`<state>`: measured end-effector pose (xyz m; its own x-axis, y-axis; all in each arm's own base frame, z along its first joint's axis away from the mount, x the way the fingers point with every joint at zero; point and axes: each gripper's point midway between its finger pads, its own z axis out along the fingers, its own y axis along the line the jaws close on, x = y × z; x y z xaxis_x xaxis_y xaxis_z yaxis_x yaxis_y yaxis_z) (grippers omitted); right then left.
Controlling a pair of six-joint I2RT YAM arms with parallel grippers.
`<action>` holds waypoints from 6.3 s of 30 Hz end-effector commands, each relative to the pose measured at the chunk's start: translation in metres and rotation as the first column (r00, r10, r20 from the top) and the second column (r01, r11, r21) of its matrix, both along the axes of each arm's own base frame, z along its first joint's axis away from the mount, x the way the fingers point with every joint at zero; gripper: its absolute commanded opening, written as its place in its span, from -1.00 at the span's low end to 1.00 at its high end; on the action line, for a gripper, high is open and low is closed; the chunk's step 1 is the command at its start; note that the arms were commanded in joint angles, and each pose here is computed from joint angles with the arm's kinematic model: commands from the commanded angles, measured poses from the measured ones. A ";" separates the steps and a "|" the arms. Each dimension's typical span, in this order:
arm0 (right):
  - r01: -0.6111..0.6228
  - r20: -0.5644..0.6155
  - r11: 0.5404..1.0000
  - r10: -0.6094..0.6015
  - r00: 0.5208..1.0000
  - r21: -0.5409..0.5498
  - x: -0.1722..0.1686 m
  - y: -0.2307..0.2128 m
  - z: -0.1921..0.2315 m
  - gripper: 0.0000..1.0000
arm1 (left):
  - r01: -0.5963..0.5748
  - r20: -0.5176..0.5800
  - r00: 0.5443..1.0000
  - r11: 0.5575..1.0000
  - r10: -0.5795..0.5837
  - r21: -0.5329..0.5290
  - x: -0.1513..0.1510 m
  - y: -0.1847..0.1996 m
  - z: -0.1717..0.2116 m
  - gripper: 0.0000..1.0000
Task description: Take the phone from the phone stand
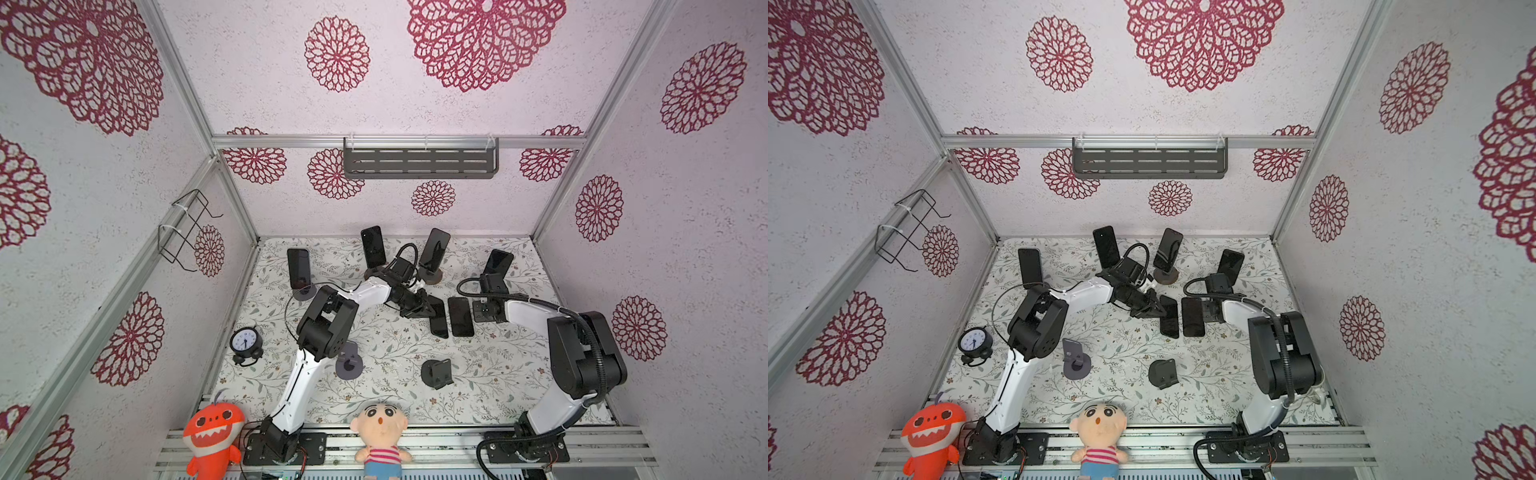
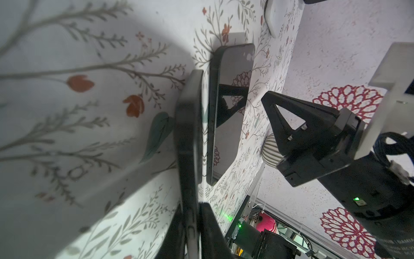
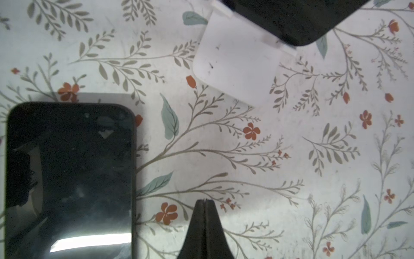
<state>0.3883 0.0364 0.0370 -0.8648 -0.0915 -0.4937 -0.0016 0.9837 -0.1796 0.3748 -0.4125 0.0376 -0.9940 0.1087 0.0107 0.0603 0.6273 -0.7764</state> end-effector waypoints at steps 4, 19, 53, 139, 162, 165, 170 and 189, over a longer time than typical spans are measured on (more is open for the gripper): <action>-0.004 0.037 0.999 0.003 0.999 0.044 0.013 0.006 0.006 -1.00 | -0.032 0.004 0.999 0.999 0.032 0.012 0.009 -0.003 -0.007 -0.72; -0.015 0.006 0.998 0.014 1.000 0.058 0.012 0.010 -0.004 -1.00 | -0.116 -0.010 0.993 0.993 0.116 0.019 0.020 -0.002 -0.019 -0.78; -0.011 -0.026 0.991 0.015 1.000 0.133 0.012 0.022 -0.009 -0.94 | -0.060 0.009 0.998 0.994 0.060 0.092 0.005 0.009 -0.023 0.42; -0.703 0.409 0.630 0.576 0.708 0.331 0.126 -0.060 0.150 0.00 | -0.023 0.522 0.849 0.982 -0.079 0.186 -0.018 0.072 0.115 0.87; -0.710 0.386 0.634 0.598 0.702 0.308 0.125 -0.071 0.153 -0.67 | -0.020 0.495 0.865 0.981 -0.079 0.192 -0.014 0.066 0.112 0.86; -0.710 0.386 0.633 0.599 0.701 0.308 0.124 -0.072 0.154 -0.76 | -0.021 0.494 0.866 0.982 -0.077 0.189 -0.013 0.065 0.113 0.86; -0.713 0.393 0.637 0.600 0.697 0.292 0.122 -0.073 0.165 -0.90 | -0.022 0.493 0.867 0.982 -0.076 0.190 -0.013 0.065 0.112 0.86; -0.738 0.484 0.628 0.579 0.656 0.248 0.093 -0.051 0.248 -1.00 | 0.009 0.569 0.816 0.985 -0.105 0.170 -0.021 0.069 0.134 0.83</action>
